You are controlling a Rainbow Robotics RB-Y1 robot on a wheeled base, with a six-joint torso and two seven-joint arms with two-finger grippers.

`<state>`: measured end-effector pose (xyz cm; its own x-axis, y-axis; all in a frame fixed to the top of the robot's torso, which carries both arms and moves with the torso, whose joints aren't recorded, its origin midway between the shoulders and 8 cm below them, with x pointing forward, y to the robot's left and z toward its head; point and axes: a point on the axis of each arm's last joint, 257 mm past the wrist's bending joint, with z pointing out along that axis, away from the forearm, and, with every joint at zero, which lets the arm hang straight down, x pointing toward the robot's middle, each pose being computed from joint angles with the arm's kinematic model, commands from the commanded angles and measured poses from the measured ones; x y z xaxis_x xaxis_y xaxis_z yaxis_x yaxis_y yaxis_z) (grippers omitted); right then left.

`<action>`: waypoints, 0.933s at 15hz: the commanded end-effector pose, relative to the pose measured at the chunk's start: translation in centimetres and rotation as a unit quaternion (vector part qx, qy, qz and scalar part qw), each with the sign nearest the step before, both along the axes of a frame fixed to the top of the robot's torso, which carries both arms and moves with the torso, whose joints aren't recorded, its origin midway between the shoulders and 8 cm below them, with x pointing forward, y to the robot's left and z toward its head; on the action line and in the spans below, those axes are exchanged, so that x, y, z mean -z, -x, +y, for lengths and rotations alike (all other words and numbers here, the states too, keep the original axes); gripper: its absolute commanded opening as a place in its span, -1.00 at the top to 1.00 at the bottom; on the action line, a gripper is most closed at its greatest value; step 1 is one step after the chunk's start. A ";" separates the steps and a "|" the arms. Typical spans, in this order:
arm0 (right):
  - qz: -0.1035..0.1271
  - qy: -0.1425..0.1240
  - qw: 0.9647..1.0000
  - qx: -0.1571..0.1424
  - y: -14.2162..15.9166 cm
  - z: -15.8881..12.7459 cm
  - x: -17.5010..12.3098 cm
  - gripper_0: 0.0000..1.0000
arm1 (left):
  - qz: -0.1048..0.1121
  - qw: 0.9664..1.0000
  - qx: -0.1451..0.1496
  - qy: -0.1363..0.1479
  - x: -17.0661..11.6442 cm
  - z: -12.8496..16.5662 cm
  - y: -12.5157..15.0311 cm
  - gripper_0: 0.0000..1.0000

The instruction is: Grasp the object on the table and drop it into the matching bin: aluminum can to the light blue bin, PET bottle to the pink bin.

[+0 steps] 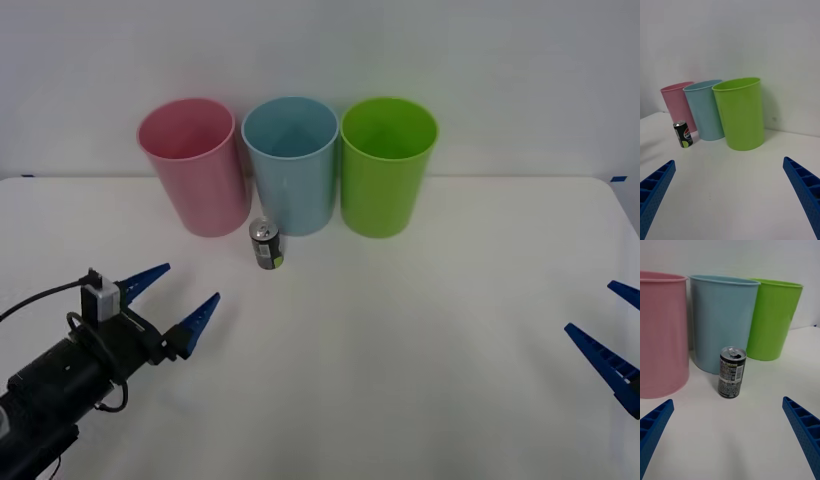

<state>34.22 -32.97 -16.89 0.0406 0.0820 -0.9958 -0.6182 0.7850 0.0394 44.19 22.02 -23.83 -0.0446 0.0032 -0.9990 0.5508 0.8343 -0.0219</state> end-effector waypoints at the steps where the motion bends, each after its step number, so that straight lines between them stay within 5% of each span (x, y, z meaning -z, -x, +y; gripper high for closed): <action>1: 0.000 0.000 1.000 0.000 0.0 0.0 0.0 -1.00 | 0.019 1.000 0.001 0.016 1.1 -1.4 -1.0 -1.00; 8: 0.000 0.000 1.000 0.000 0.0 0.0 0.0 -1.00 | 0.037 0.999 0.019 0.034 1.9 -3.9 -3.9 -1.00; 14: 0.000 0.000 1.000 0.000 0.0 0.0 0.0 -1.00 | 0.053 0.998 0.023 0.022 3.1 -4.8 -6.8 -1.00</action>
